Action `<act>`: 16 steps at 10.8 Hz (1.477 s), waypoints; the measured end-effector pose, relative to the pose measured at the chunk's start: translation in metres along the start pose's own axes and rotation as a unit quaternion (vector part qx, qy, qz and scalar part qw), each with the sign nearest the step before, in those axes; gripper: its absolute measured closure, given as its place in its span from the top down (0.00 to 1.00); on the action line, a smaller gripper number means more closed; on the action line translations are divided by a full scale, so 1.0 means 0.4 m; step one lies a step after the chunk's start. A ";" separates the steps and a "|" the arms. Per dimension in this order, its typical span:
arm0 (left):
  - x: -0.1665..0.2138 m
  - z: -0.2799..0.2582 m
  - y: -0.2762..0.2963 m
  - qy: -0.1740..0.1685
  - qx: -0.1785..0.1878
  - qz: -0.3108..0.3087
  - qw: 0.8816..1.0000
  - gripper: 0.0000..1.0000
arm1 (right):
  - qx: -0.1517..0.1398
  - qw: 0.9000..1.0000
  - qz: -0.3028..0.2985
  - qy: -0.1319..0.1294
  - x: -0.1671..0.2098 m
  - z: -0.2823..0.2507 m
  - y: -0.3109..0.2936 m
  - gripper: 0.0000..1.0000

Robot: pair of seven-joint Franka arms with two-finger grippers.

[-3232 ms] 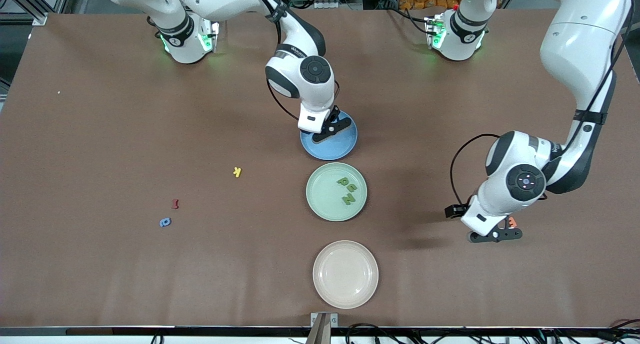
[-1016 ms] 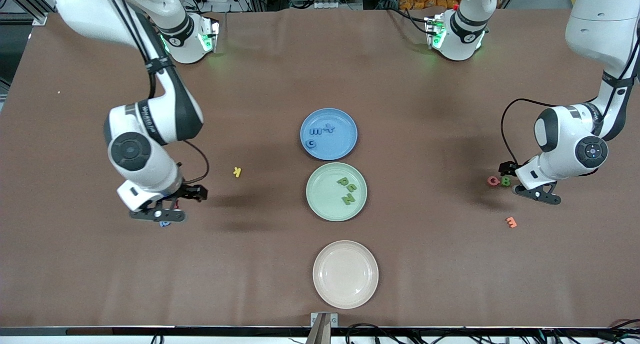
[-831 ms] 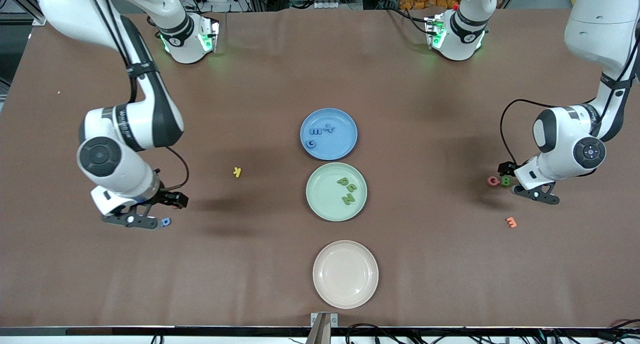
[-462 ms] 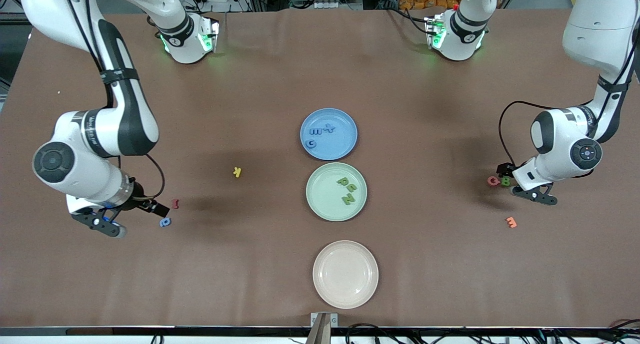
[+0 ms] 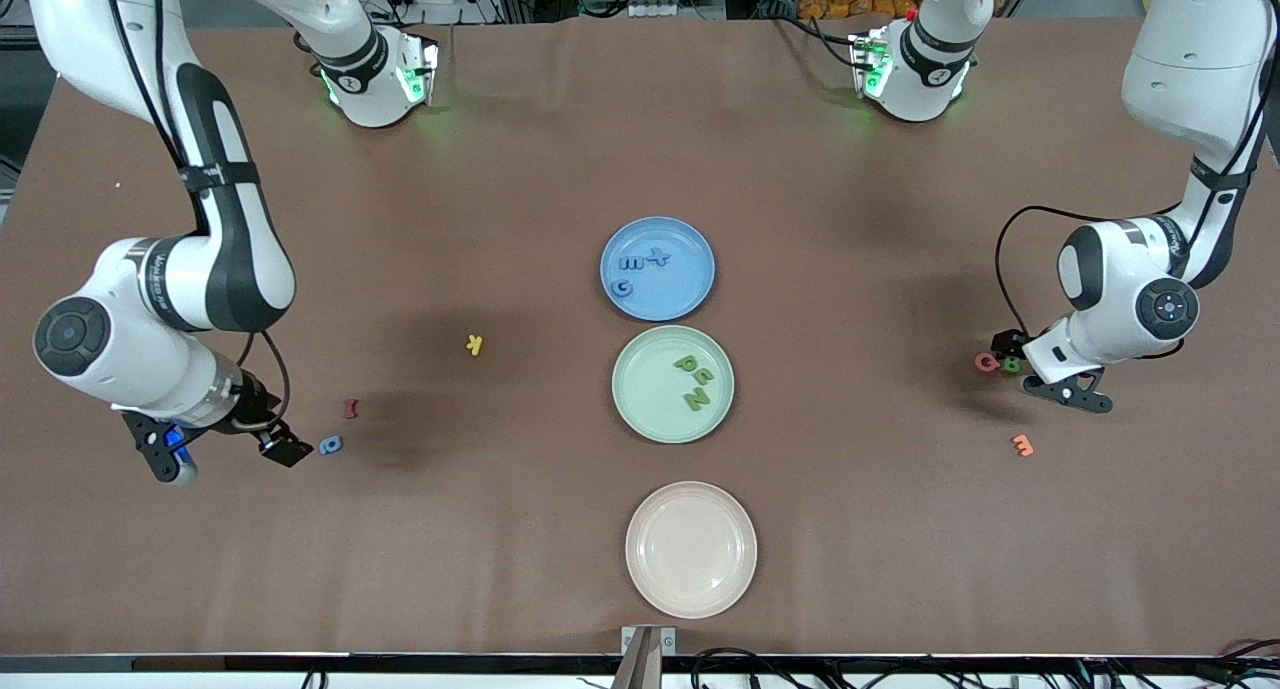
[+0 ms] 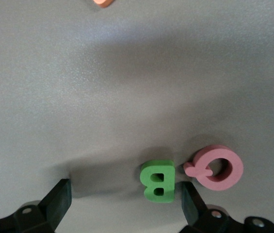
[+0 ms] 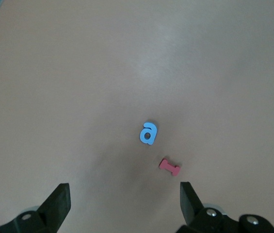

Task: Sort letters by color into matching plates
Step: 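Grasp the blue a with the right gripper while the left gripper grasps the B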

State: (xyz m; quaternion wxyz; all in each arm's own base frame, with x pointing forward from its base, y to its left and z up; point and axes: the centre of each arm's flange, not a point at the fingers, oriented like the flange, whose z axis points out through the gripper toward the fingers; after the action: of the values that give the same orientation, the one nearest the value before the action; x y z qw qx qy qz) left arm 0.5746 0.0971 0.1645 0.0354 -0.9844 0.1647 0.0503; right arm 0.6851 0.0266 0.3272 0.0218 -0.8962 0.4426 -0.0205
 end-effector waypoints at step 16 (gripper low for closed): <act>0.023 -0.037 -0.025 0.019 0.011 0.005 1.000 0.27 | 0.009 0.991 0.127 0.027 0.047 0.296 0.060 1.00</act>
State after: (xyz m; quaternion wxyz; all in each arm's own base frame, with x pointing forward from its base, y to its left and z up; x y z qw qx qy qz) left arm 0.5878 0.1023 0.1788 0.0431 -0.9839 0.1710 0.0301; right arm 0.6841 -0.0003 0.2081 0.0202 -0.8316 0.5532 -0.0453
